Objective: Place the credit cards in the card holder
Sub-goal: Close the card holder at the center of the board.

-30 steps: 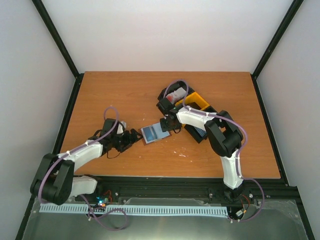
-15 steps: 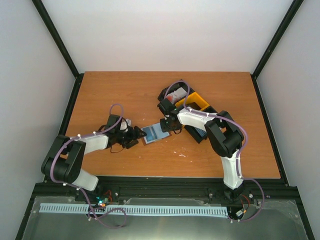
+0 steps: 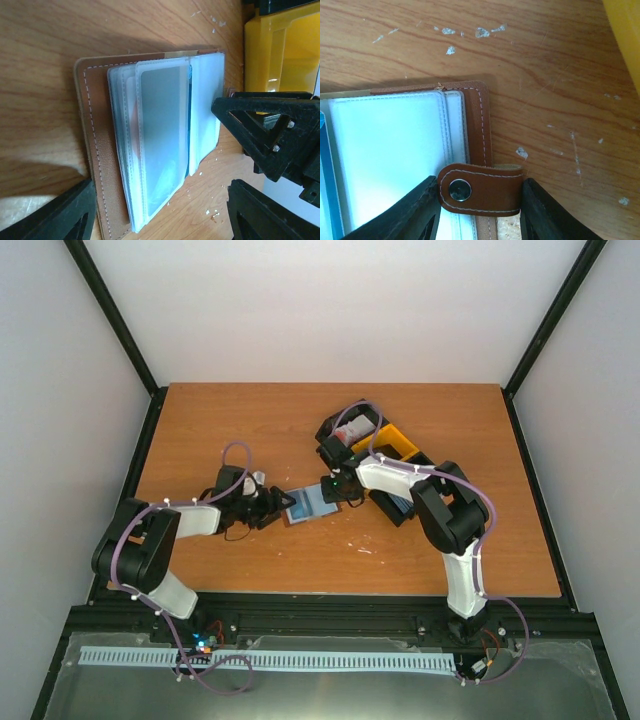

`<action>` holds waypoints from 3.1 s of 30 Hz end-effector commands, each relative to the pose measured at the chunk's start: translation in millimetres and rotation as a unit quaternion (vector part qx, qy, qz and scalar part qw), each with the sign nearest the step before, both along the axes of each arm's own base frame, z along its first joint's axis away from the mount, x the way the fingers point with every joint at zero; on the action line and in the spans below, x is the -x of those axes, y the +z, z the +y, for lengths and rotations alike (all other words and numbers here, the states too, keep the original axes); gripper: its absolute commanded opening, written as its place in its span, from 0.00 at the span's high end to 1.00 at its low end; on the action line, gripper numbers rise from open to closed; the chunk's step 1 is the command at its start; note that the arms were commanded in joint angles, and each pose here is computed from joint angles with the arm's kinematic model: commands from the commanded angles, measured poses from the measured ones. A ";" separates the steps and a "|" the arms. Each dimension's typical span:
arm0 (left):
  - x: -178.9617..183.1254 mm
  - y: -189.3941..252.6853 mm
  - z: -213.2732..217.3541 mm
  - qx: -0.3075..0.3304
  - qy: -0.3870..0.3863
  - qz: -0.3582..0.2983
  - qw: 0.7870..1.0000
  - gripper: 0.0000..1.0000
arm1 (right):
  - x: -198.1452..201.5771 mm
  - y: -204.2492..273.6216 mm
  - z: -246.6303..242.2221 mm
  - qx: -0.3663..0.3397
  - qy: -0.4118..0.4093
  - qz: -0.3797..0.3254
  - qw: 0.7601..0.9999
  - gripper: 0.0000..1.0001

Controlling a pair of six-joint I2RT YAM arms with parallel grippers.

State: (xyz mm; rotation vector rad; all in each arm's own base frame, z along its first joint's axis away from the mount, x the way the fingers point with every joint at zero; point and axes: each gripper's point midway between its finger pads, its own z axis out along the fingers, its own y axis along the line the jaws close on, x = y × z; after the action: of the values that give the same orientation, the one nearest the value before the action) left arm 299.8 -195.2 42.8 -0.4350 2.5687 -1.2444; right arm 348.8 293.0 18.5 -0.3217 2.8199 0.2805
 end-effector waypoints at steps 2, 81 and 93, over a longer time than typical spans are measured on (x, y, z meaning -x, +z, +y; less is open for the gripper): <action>-16.9 27.9 -11.3 0.027 -0.041 -0.095 0.994 0.25 | 34.4 -41.8 -0.8 0.001 0.001 0.089 0.996 0.57; -37.0 69.1 -91.2 0.033 -0.244 -0.167 0.955 0.40 | 2.1 27.1 -64.4 -0.059 -0.176 -0.055 0.981 0.61; -35.5 72.3 -97.4 0.038 -0.257 -0.168 0.951 0.40 | 1.5 18.7 -79.3 -0.035 -0.188 -0.042 0.981 0.61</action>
State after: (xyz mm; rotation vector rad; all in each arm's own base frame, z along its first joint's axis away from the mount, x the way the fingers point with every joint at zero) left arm 331.0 -284.5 108.4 0.3730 2.4367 -1.4252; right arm 341.6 227.0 40.0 0.1785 2.7065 0.3713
